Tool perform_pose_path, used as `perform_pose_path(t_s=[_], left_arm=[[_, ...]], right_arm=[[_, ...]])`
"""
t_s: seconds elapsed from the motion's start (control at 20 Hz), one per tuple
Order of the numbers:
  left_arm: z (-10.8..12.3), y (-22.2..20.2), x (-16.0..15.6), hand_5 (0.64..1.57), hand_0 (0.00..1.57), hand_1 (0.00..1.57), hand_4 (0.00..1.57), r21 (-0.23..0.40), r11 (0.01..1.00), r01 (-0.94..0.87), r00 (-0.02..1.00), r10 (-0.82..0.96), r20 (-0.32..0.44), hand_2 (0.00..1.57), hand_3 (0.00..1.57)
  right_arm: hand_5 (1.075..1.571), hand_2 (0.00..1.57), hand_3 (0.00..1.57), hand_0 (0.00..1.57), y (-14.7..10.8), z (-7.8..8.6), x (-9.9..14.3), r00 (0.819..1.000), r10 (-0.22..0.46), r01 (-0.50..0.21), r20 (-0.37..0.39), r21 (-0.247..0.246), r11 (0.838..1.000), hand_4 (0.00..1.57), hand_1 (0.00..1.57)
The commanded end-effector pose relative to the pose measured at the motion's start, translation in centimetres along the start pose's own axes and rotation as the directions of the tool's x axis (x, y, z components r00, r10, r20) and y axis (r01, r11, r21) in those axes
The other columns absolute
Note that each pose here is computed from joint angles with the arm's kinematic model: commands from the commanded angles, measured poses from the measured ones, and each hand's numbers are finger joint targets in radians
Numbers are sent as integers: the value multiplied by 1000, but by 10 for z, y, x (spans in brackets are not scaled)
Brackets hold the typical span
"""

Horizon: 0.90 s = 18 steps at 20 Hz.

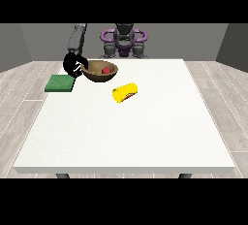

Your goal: Pick the cup and pour the ball into the bowl, then pick the bowl and place it on the pad

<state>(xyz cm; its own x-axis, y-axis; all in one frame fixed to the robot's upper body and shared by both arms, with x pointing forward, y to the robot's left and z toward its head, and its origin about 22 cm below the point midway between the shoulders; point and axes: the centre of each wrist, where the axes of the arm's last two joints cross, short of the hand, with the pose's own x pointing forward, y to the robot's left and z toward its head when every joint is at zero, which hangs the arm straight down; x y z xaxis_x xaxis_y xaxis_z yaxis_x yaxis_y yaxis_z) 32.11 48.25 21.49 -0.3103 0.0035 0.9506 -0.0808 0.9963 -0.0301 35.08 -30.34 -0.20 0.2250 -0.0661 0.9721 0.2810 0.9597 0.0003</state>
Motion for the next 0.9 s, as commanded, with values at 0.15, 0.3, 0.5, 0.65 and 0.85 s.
perform_pose_path(t_s=[0.15,0.3,0.5,0.65,0.85], left_arm=[[17,29,-8,1565,0,0,703,51,999,7,1000,-8,25,0,0],[11,27,5,1566,0,0,702,31,999,11,997,-13,71,0,0],[25,29,-20,1560,0,0,703,58,997,45,996,-50,79,0,0],[22,50,13,1557,0,0,701,123,991,62,987,-79,143,0,0],[12,26,25,1556,0,0,669,59,996,59,966,-72,247,0,0]], right_arm=[[1564,1571,1571,1571,-35,-13,60,989,146,-146,27,3,989,973,1571],[1570,1571,1571,1571,-74,-17,95,976,192,-187,104,-52,981,979,1571],[1571,1571,1571,1571,-89,-16,84,979,185,-183,86,-34,983,984,1571],[1571,1571,1571,1571,-97,-17,111,967,120,-123,225,1,992,984,1571],[1569,1571,338,1571,-147,-18,121,959,73,-56,275,-66,996,996,1571]])
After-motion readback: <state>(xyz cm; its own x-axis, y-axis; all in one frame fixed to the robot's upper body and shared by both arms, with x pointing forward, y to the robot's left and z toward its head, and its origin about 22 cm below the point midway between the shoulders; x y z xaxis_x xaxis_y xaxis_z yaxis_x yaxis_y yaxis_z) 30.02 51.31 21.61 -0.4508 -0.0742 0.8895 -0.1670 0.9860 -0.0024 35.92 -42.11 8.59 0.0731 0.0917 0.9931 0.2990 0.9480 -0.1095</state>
